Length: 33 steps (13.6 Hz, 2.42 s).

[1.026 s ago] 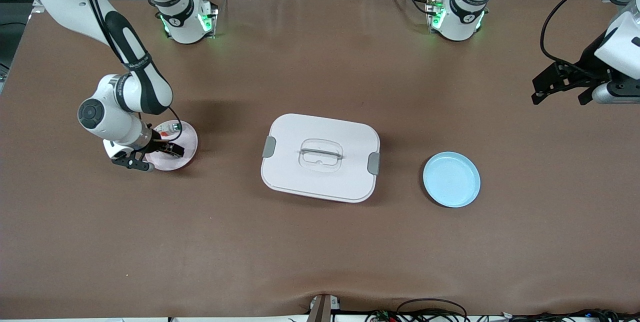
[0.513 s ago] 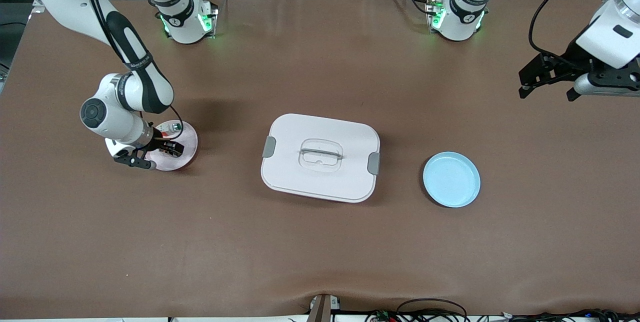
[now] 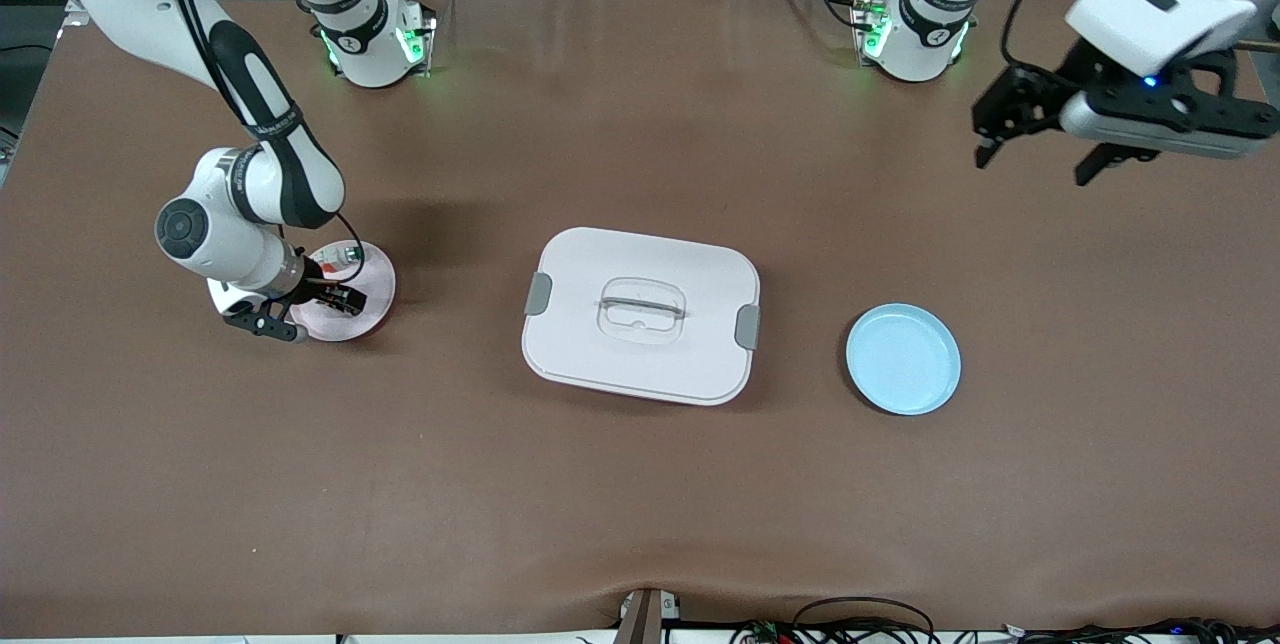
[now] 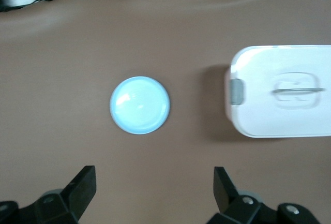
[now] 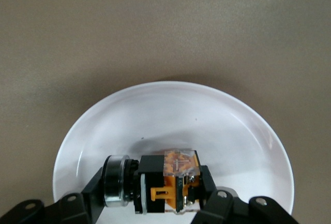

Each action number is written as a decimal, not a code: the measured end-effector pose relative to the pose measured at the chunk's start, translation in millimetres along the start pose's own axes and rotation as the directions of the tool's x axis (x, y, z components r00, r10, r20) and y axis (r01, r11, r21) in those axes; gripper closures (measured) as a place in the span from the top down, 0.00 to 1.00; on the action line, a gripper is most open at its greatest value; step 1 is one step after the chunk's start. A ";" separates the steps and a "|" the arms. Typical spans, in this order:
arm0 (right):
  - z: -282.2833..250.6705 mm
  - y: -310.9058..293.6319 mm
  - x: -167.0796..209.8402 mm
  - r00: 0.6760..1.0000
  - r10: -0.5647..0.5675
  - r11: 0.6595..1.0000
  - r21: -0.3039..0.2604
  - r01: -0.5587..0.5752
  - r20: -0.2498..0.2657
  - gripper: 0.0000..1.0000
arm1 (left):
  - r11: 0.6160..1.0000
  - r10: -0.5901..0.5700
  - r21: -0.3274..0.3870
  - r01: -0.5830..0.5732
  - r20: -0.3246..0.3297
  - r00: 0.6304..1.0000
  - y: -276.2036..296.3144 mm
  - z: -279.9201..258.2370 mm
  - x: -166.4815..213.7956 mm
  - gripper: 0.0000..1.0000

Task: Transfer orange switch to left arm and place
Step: 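Lift the switch with the right gripper while the left gripper reaches over, then close the left gripper on the switch above the white box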

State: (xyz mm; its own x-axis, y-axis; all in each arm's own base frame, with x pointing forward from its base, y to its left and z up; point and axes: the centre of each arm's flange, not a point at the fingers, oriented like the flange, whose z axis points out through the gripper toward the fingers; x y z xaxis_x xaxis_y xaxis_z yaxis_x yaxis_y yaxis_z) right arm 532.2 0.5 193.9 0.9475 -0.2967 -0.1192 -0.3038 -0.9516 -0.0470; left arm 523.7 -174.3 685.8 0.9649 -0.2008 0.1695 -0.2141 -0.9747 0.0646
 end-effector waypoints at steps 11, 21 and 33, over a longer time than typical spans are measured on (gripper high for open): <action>-137.6 -148.5 -1.8 0.901 0.390 0.913 0.042 -0.405 0.191 0.73 | 0.774 -0.084 -0.611 0.166 0.162 0.983 28.8 69.0 42.7 1.00; -232.8 -279.3 -50.6 0.618 0.726 0.634 0.056 -0.771 0.303 0.73 | 0.669 -0.125 -0.725 0.162 0.106 0.987 177.6 184.0 71.4 1.00; -275.0 -336.9 -73.3 0.430 0.768 0.444 0.089 -0.892 0.475 0.73 | 0.490 -0.229 -0.839 0.237 0.139 0.963 231.0 253.0 69.6 1.00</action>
State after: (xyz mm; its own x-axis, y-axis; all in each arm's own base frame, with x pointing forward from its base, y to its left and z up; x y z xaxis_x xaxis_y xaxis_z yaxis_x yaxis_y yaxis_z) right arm 592.5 320.6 491.2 0.1266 -0.8202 -0.5579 -0.9885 -0.1509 -0.0026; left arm 579.9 -438.4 463.7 0.9998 0.0160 0.0119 -0.0036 -0.4429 0.8966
